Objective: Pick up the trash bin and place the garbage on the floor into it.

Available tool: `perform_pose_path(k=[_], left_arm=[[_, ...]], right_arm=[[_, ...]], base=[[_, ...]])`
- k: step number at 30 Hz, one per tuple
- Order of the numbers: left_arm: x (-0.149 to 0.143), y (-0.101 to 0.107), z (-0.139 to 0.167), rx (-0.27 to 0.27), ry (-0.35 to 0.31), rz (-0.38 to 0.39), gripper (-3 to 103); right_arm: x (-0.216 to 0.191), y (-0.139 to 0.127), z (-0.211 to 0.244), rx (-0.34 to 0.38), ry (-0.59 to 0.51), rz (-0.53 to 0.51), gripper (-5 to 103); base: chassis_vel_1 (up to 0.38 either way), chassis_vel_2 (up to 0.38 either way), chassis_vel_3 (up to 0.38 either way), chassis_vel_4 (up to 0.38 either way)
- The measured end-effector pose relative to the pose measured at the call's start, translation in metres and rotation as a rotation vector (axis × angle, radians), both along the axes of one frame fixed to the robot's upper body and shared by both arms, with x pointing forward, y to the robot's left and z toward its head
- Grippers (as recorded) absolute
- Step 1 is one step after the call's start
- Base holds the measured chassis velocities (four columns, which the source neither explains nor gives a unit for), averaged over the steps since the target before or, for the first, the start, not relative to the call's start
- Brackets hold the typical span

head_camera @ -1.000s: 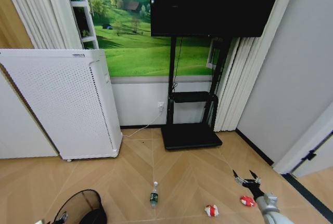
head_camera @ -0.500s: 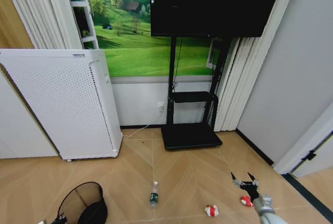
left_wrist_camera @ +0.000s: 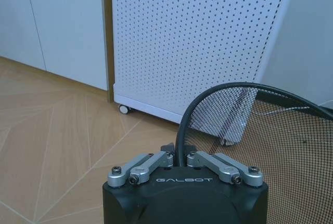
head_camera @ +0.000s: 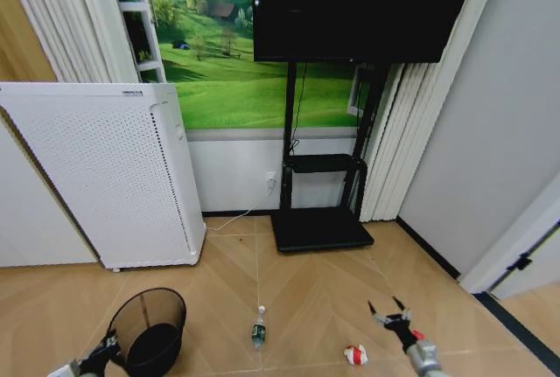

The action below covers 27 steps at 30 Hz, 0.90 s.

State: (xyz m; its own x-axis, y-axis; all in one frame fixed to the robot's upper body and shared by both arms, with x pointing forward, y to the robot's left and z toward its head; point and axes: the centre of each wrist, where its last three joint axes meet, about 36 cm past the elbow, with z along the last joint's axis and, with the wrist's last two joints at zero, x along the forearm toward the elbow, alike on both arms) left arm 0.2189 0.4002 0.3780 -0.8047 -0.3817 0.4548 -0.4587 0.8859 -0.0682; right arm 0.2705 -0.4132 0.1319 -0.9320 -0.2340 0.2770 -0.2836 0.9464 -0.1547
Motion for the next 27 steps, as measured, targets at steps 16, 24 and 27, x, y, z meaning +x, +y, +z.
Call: perform_pose_path(k=[16,24,27], left_arm=[[-0.065,0.03,0.003,0.076,0.033,0.179,6],[-0.071,0.028,0.005,0.08,0.034,0.194,6],[-0.07,0.028,0.006,0.082,0.036,0.19,6]], right_arm=[[-0.048,0.135,-0.071,0.027,0.174,0.368,100],[-0.034,0.173,-0.075,0.066,0.168,0.302,100],[-0.009,0.176,-0.071,0.073,0.143,0.24,100]], base=[[0.0,0.0,0.0,0.0],[0.0,0.0,0.0,0.0],[0.0,0.0,0.0,0.0]])
